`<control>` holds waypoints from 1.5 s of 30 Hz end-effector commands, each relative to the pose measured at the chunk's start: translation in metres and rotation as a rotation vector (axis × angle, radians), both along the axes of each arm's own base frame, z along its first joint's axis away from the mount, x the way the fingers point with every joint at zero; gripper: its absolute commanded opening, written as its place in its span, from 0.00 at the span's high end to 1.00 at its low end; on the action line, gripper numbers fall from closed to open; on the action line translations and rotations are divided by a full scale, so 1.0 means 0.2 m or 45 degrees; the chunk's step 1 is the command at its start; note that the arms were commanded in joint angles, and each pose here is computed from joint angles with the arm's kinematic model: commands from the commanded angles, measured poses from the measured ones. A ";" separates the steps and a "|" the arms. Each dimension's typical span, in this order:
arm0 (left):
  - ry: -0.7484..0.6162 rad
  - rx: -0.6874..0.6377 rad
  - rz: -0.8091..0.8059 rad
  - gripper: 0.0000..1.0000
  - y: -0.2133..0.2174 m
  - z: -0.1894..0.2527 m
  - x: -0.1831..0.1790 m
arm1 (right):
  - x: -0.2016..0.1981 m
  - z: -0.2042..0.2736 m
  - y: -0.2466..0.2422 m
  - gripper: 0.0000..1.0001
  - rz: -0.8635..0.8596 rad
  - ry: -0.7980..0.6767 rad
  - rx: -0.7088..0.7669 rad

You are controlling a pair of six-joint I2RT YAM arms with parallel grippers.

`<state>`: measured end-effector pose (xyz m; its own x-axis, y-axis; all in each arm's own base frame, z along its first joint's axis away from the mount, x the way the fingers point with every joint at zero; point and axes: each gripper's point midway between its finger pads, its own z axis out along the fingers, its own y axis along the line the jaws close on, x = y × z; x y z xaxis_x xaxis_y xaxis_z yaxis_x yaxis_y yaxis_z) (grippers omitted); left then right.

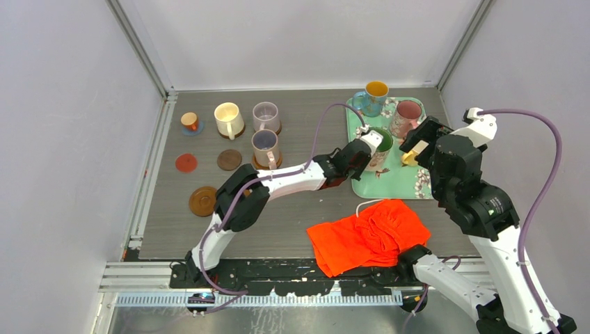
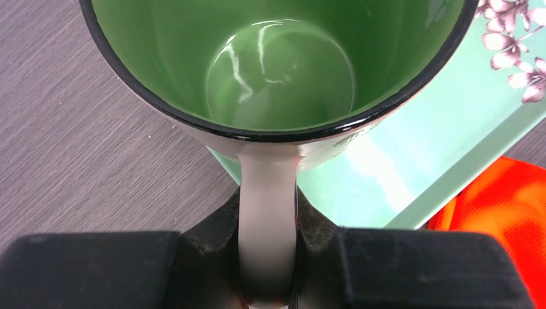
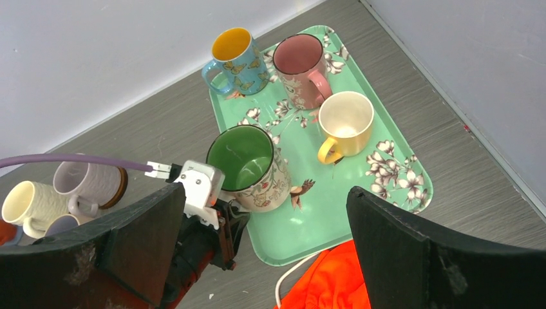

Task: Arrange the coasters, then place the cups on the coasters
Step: Pick up the cup from the tray, then place the cup on the coaster.

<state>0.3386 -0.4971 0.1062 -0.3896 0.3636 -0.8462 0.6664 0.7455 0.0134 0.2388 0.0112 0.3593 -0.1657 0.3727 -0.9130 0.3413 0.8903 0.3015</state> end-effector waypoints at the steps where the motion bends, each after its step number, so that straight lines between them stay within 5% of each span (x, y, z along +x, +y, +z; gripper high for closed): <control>1: -0.279 -0.474 0.043 1.00 -0.05 0.78 0.08 | 0.02 0.05 0.01 0.00 -0.002 -0.042 0.026; 24: -0.447 -0.573 0.430 1.00 0.76 1.14 0.17 | 0.09 0.00 0.09 0.00 0.059 -0.012 0.059; 45: -0.510 -0.476 1.096 1.00 1.81 1.10 0.13 | 0.17 -0.04 0.21 0.00 0.155 0.015 0.100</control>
<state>0.3613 -0.1808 0.2600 -0.2581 -0.0254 -0.9658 0.0508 0.9979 -0.0399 0.2672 0.0473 0.3412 -0.2552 0.3881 -0.8856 0.2605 0.9096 0.3236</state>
